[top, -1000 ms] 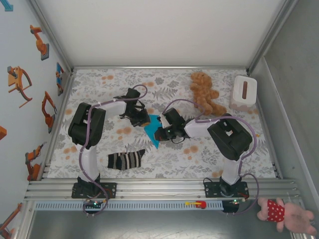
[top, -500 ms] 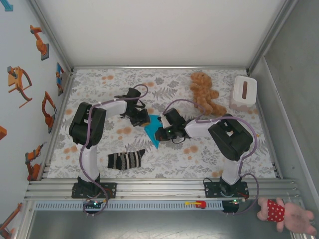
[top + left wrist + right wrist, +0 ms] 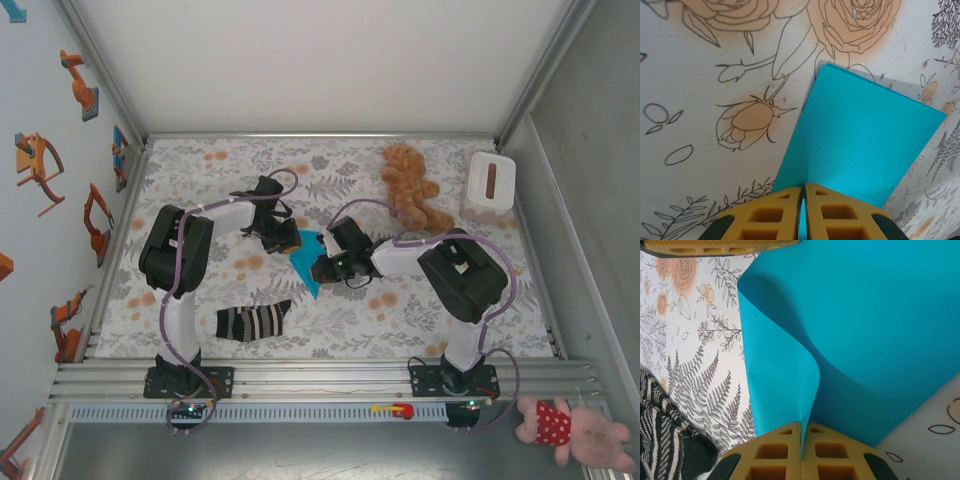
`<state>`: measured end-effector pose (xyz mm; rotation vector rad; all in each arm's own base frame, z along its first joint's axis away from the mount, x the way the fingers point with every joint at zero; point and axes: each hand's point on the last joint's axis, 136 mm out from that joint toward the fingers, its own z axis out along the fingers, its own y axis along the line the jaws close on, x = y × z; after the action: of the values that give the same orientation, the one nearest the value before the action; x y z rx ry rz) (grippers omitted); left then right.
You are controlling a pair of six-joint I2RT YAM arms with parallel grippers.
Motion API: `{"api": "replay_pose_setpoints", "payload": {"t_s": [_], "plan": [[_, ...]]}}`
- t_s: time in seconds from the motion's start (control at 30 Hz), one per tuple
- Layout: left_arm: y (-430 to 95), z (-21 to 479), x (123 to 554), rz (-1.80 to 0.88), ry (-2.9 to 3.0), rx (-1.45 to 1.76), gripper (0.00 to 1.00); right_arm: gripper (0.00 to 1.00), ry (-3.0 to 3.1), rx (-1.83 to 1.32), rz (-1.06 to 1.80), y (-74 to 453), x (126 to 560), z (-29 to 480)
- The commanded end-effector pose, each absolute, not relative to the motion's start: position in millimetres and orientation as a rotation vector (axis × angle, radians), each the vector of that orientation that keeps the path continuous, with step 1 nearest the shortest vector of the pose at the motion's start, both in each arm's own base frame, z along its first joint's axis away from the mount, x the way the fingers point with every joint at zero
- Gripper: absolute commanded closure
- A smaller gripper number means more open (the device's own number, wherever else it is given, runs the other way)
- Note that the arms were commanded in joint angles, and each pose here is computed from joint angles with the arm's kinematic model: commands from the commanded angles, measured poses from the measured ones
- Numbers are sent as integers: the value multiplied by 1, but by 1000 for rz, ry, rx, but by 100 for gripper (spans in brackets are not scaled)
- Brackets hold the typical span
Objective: Fold a paper plane with a square sheet of paper (pick it up from the middle)
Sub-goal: Third fold the triangle at the center of the table.
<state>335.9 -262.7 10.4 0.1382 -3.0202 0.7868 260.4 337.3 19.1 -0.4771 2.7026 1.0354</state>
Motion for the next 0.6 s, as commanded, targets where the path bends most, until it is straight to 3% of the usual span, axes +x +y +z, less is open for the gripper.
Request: {"api": "replay_pose_setpoints", "payload": {"t_s": [0.0,0.27,0.57], "plan": [[-244,-32,304,555,-2948,136,88,100,2728,-481,992,334,264,14],[-249,-20,310,602,-2961,130,88,100,2762,-475,980,332,261,5],[-270,76,343,1014,-3134,193,75,100,2795,-460,946,326,258,-2]]}}
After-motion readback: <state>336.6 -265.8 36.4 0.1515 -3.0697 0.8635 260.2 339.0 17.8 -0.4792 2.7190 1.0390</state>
